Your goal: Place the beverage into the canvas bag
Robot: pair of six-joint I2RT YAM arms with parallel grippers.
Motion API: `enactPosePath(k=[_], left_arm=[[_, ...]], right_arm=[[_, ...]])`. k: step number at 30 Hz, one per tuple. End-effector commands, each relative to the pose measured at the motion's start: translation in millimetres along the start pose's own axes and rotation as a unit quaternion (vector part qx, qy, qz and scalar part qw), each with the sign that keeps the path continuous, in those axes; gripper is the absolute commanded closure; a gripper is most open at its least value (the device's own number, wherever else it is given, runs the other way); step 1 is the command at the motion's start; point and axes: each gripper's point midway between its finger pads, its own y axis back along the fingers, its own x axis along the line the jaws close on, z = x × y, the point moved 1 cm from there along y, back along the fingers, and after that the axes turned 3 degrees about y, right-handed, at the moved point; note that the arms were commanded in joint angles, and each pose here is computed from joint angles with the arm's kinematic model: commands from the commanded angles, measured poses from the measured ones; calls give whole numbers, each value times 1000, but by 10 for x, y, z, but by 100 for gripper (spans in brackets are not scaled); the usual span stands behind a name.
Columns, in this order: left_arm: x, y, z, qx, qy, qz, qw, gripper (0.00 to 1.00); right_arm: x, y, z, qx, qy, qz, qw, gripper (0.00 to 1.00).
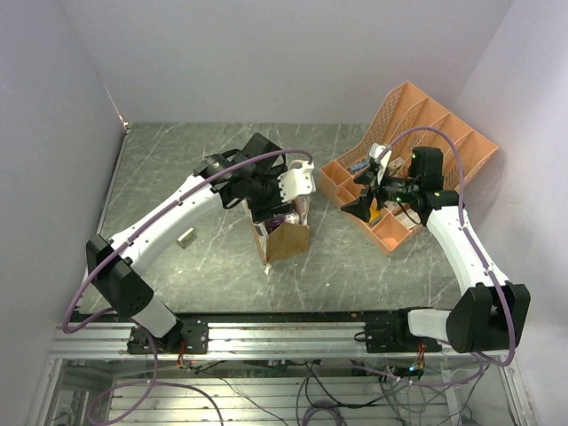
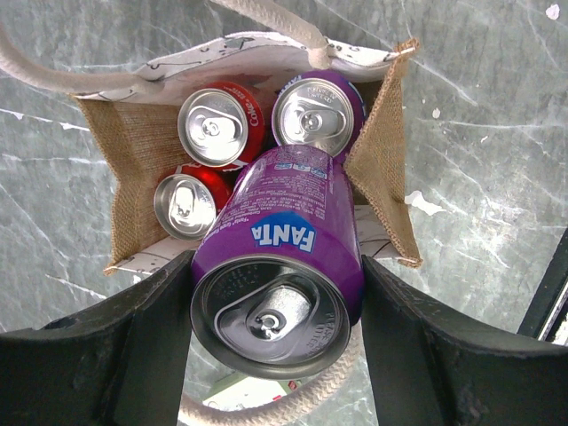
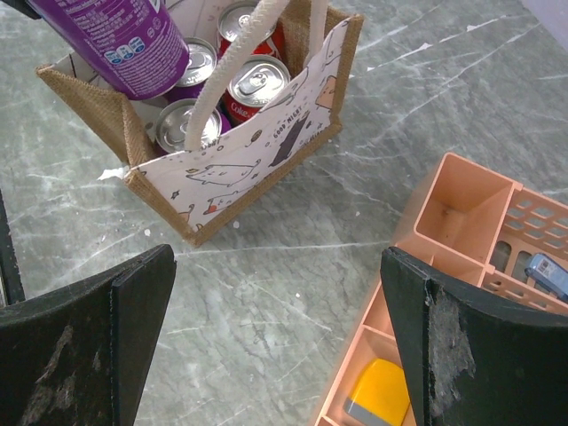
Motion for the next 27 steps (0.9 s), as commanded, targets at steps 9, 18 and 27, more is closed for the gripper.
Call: enactPosePath(k=[9, 18, 27], left_arm=[[-321, 210, 97, -25, -43, -44, 998, 93], [-522, 107, -106, 28, -53, -109, 992, 93], [-354, -30, -116, 65, -72, -93, 991, 93]], right_arm=[[-1, 55, 161, -16, 25, -1, 1000, 0], [-13, 49, 137, -12, 23, -1, 1000, 0], [9, 33, 141, -17, 24, 4, 1000, 0]])
